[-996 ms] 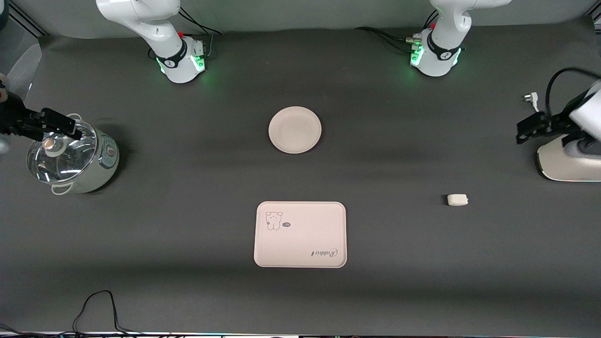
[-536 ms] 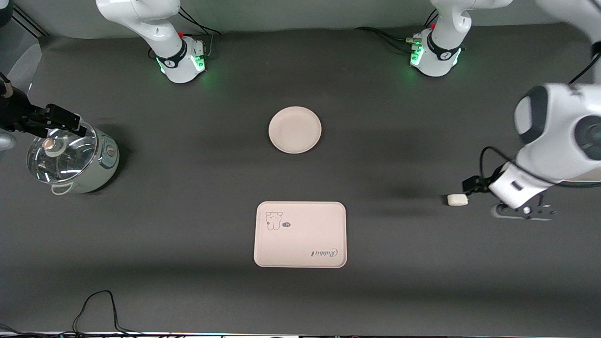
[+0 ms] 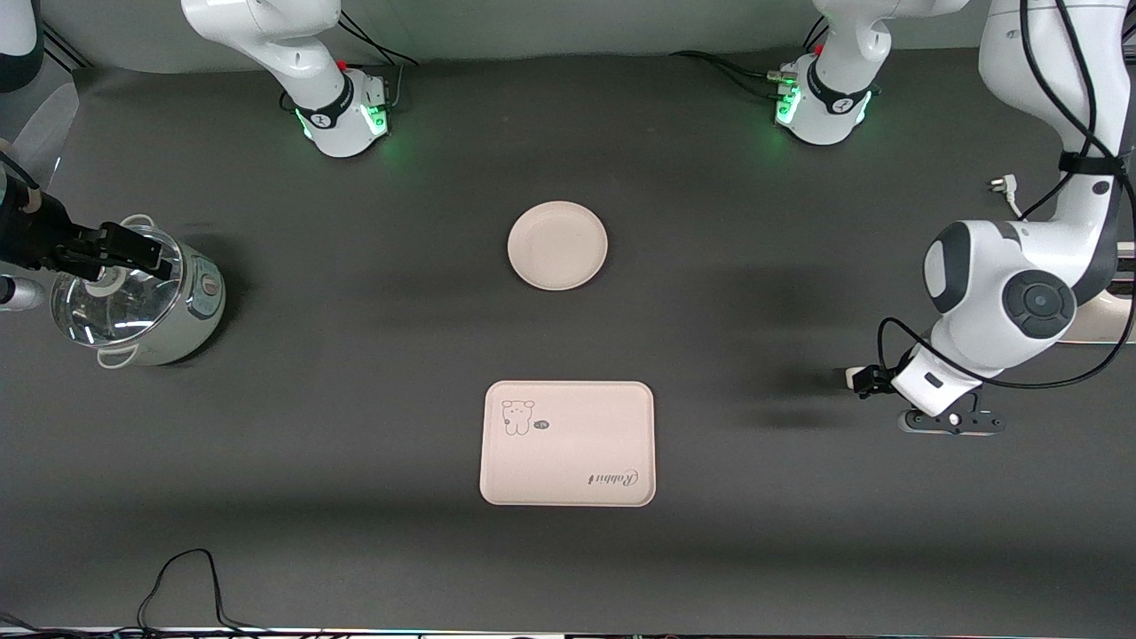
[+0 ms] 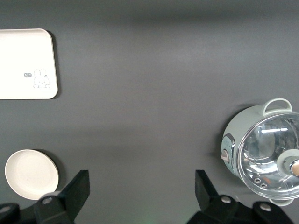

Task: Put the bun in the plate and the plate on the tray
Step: 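Reach the left gripper to the white bun and grasp it, then carry the bun with the left gripper over the white plate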

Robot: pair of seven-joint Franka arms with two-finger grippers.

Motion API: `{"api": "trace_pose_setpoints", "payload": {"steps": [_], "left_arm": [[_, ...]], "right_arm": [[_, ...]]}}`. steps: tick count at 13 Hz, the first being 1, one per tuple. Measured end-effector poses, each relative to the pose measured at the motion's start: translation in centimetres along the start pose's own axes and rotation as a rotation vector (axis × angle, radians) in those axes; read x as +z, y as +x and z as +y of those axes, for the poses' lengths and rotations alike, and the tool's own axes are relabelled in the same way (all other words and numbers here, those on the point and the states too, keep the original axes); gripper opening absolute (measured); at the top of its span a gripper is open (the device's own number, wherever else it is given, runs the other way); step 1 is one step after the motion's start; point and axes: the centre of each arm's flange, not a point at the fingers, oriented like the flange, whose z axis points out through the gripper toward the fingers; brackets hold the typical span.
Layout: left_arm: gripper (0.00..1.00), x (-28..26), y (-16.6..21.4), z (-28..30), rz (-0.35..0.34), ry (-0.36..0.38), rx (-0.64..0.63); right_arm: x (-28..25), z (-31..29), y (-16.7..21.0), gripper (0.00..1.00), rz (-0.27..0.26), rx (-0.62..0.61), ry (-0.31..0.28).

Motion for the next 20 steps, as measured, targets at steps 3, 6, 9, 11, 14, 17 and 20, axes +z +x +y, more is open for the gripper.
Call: {"api": "trace_pose_setpoints", "payload": {"steps": [3,6,9,11,14,17,20], "left_arm": [[1.00,5.1,-0.8,-1.3,0.008,0.002,-0.014],[1.00,9.8,-3.9,-1.2,-0.021,-0.004,-0.014],[1.00,10.7,-5.0,-1.2,-0.049,-0.008,-0.023],[0.98,10.8,-5.1,-1.1,-0.057,-0.019,-0.039],[0.74,10.5,-5.0,-0.9,-0.052,-0.025,-0.043],[0.38,9.4,-4.5,-1.0,-0.031,-0.025,-0.044],[0.17,7.1,-4.3,-0.4,-0.050,-0.028,-0.033]], "right_arm": [[1.2,-0.5,0.6,1.00,-0.018,-0.007,-0.002],[2.5,-1.4,1.0,1.00,-0.043,-0.022,-0.006],[2.6,-1.4,0.9,1.00,-0.051,-0.027,-0.006],[2.6,-1.4,0.8,1.00,-0.056,-0.040,-0.006],[2.4,-1.3,0.6,1.00,-0.053,-0.092,-0.004],[2.5,-1.1,0.3,1.00,-0.080,-0.114,-0.003],[2.5,-1.1,0.1,1.00,-0.093,-0.120,-0.003]]}}
